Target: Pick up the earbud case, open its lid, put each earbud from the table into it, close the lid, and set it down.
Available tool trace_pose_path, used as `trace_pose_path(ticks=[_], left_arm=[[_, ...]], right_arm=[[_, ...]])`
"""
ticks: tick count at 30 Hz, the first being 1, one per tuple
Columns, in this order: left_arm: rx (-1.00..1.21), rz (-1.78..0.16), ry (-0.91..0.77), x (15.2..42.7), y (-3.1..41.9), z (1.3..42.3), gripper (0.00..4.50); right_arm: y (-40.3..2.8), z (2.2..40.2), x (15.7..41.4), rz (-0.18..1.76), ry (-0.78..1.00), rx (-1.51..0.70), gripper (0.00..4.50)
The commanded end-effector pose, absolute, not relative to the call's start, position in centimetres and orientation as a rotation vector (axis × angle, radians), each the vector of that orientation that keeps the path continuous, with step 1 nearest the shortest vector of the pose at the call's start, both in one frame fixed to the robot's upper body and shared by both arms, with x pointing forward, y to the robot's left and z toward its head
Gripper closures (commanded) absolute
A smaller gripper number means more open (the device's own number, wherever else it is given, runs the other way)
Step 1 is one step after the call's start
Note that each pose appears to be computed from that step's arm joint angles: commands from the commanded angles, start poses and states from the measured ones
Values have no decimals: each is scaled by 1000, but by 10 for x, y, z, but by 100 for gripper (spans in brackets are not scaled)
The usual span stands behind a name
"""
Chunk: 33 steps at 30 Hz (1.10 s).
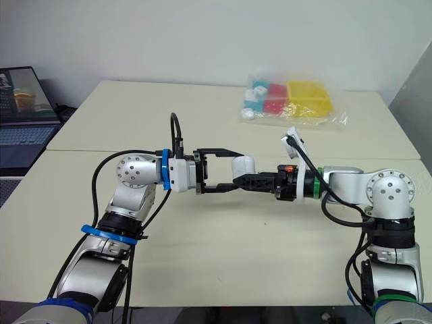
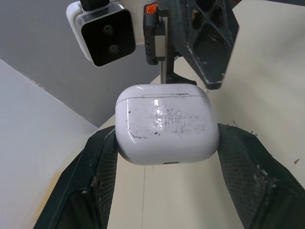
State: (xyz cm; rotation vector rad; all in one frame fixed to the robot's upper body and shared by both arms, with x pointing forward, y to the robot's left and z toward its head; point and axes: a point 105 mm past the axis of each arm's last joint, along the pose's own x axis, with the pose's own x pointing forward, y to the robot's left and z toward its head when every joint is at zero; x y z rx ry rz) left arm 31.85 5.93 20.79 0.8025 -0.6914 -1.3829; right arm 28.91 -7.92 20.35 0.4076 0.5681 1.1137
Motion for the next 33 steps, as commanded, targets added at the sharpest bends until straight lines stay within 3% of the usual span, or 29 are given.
trace_pose_path(ticks=[1, 6, 7, 9, 16, 18, 24, 29, 30, 33], left_arm=[[816, -1373, -756, 314, 56, 219, 174], [822, -1389, -752, 310, 57, 216, 174], [819, -1388, -752, 310, 57, 216, 174], [820, -1389, -751, 310, 57, 216, 174], [814, -1384, -758, 310, 55, 218, 174], [809, -1381, -754, 311, 56, 218, 174], [786, -1409, -726, 309, 55, 216, 174], [754, -1531, -599, 303, 56, 208, 19], [754, -1556, -567, 301, 56, 206, 1], [722, -1597, -432, 301, 60, 202, 1]], right_arm=[[-79, 215, 288, 1133, 523, 411, 0], [-78, 216, 290, 1132, 515, 424, 0], [-79, 216, 290, 1132, 514, 425, 18], [-79, 216, 289, 1133, 514, 421, 62], [-77, 216, 288, 1146, 517, 426, 316], [-77, 216, 287, 1147, 518, 422, 370], [-80, 217, 288, 1141, 510, 392, 370], [-82, 217, 290, 1132, 497, 301, 370], [-83, 217, 290, 1133, 493, 283, 370], [-85, 213, 292, 1119, 479, 186, 370]])
